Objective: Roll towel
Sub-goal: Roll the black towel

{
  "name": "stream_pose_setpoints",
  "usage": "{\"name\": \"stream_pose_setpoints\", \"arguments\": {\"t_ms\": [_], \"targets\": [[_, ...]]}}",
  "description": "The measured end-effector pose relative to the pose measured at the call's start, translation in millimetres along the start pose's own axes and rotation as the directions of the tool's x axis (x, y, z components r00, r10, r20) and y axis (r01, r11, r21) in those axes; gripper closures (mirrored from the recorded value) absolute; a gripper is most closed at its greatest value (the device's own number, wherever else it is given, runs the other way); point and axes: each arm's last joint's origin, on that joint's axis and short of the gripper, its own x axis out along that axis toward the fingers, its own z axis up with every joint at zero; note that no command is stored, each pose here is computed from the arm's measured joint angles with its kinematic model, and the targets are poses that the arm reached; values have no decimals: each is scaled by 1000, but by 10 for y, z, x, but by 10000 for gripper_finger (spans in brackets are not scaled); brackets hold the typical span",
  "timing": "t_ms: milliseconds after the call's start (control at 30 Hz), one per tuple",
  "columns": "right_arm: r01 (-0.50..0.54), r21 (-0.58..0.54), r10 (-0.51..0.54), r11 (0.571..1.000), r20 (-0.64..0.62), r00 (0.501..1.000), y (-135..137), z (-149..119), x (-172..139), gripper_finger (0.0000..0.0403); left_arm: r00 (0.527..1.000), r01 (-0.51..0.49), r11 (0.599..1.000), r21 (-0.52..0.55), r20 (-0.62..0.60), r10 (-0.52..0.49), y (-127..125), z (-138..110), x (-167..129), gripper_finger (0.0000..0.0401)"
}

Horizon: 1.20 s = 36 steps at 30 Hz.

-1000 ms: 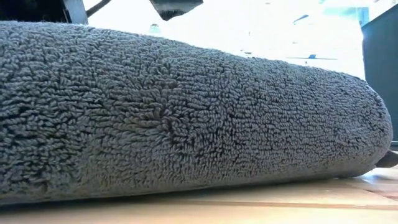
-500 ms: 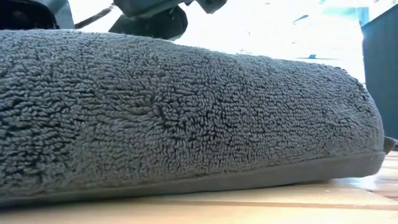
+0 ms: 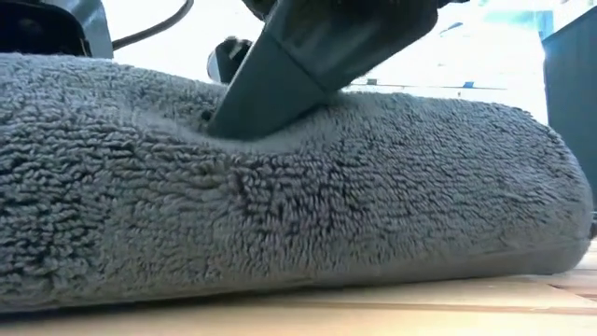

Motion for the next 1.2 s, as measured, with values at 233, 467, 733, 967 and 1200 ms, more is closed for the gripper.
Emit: {"name": "stream_pose_setpoints", "arguments": {"t_ms": [233,467,733,967,1200], "targets": [[34,67,-33,997,-16,999,34,-168,155,122,1000,-1,999,-42,2,1,0,-2,0,328],[36,75,-31,996,-69,997,31,-279,279,241,1000,12,999,33,-10,-11,-30,-39,-13,328],[23,75,-22,997,-25,999,-36,-250,296,300,993,-41,986,164,-105,59,-22,-173,-109,328],[47,107,-46,993,-4,999,-164,-244,288,301,967,-176,954,245,-141,214,48,-218,-470,272],[70,229,-56,971,-68,996,-403,-330,232,301,930,-274,918,286,-163,329,122,-253,-857,263]]}}
